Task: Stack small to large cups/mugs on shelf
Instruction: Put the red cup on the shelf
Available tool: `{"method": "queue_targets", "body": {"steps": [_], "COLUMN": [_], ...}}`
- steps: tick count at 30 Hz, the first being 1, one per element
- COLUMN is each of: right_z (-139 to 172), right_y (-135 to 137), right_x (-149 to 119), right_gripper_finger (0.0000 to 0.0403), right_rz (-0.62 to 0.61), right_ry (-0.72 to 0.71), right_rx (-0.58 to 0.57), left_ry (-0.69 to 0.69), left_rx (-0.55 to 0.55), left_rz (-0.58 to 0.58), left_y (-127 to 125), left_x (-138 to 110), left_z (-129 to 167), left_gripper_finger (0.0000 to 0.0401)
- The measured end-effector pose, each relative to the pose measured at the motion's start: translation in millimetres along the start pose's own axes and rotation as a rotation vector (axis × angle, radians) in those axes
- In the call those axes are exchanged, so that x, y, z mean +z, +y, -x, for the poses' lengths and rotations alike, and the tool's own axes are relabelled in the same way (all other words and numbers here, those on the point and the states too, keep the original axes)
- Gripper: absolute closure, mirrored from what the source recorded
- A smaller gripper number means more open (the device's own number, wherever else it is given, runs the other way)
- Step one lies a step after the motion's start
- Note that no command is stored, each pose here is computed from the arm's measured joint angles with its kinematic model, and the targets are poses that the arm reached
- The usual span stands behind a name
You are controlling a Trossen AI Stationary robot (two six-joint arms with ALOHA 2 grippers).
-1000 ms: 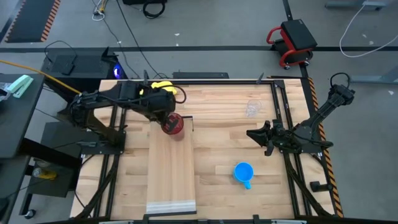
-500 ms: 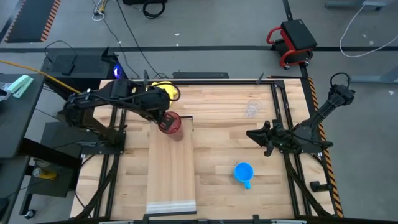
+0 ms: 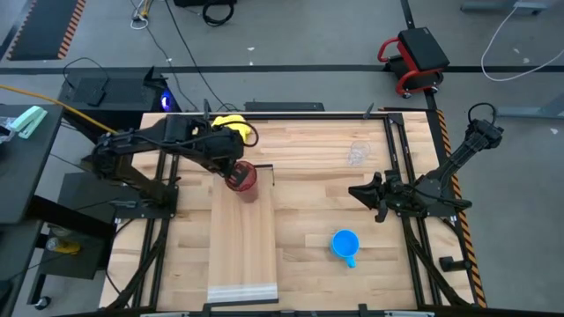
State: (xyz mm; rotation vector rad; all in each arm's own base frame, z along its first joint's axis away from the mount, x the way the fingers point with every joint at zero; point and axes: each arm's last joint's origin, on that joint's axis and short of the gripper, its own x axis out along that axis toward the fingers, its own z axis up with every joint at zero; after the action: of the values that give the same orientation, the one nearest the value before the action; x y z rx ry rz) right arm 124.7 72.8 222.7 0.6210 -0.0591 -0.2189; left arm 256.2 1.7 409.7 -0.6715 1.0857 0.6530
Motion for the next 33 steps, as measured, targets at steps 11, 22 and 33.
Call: {"method": "queue_targets", "body": {"steps": [11, 22, 33], "right_z": [-0.1, -7.9, -31.8], "right_y": [0.2, -4.6, -15.9], "right_x": [-0.2, 4.2, 4.6], "right_gripper_finger": [0.0338, 0.0338, 0.0337], "right_rz": [-0.001, -0.032, -0.034], "right_ry": [0.002, -0.004, 0.025], "right_rx": [0.003, 0.003, 0.003], "left_ry": [-0.004, -0.031, -0.036], "left_rx": [-0.003, -0.021, -0.026], "left_rz": [-0.024, -0.046, -0.052], "left_y": [5.0, 6.4, 7.1], "left_x": [-1.9, -2.9, -3.3], "left_z": [10.4, 15.6, 17.2], "left_gripper_finger": [0.0386, 0.0364, 0.0352]}}
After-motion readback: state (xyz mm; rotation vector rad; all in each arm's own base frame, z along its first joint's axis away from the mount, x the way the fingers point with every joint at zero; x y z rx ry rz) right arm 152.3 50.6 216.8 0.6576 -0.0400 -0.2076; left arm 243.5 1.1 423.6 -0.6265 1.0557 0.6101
